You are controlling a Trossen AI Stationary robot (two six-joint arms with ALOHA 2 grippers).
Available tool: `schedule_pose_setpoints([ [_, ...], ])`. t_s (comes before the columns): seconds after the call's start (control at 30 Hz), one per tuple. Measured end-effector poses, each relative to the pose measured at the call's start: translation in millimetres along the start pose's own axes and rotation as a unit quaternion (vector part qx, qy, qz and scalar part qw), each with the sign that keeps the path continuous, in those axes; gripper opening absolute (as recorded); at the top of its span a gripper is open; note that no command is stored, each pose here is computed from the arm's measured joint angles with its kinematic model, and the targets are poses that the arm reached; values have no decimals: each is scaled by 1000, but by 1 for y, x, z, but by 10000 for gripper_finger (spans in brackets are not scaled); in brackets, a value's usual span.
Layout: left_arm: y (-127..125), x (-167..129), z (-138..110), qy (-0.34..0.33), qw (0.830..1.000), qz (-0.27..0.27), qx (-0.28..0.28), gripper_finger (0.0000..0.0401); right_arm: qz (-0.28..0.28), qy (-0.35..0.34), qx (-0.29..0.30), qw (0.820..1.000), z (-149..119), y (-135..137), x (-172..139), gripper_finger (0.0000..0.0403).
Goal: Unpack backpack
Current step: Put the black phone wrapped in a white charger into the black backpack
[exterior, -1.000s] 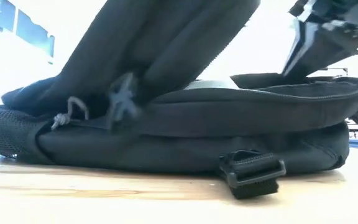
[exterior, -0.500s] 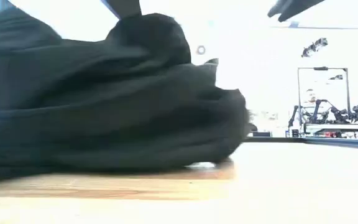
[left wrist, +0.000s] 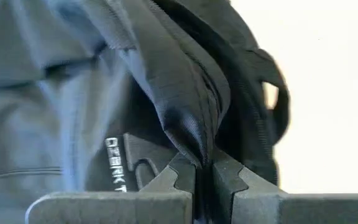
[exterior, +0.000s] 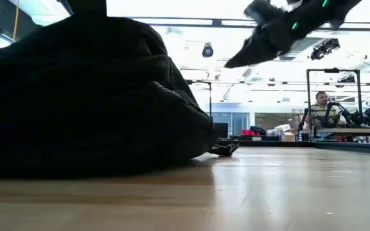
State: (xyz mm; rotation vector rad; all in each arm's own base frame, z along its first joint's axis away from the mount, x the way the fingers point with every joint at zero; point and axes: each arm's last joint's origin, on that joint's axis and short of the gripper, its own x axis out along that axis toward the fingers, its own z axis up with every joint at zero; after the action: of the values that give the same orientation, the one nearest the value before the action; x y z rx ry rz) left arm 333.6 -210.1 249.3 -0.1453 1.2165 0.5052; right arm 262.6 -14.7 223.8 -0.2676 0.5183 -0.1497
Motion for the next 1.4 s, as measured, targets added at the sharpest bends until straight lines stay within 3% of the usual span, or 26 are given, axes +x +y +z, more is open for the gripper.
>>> schedule_pose_setpoints([
  [0.2,-22,-2,18,-67,990,-119,40,0,24,32,9,999,-23,-10,18,238],
  [0.27,-31,-5,31,-96,974,-195,62,0,27,40,-1,999,-25,-9,21,238],
  [0.37,-41,-12,48,-147,936,-301,110,0,13,40,-34,999,-25,-9,24,238],
  [0.43,-41,-15,58,-176,919,-326,136,0,-17,49,-59,997,-25,-13,24,238],
  [0.53,-29,-13,68,-178,924,-310,139,0,-57,51,-69,995,-20,-23,25,238],
  [0.7,2,-4,77,-150,963,-206,94,17,-61,42,-59,995,-15,-39,25,238],
  [0.8,21,-7,78,-133,976,-158,68,47,-52,27,-49,997,-11,-50,25,238],
  [1.1,51,-38,72,-84,979,-185,15,155,-17,-15,-13,1000,0,-74,23,239],
  [1.23,61,-58,61,-74,986,-142,-56,158,3,-32,8,999,3,-78,22,239],
  [1.33,66,-71,56,-116,985,-104,-76,152,8,-32,13,999,3,-78,22,239],
  [1.4,72,-76,54,-157,983,-53,-85,147,9,-31,14,999,2,-77,22,239],
])
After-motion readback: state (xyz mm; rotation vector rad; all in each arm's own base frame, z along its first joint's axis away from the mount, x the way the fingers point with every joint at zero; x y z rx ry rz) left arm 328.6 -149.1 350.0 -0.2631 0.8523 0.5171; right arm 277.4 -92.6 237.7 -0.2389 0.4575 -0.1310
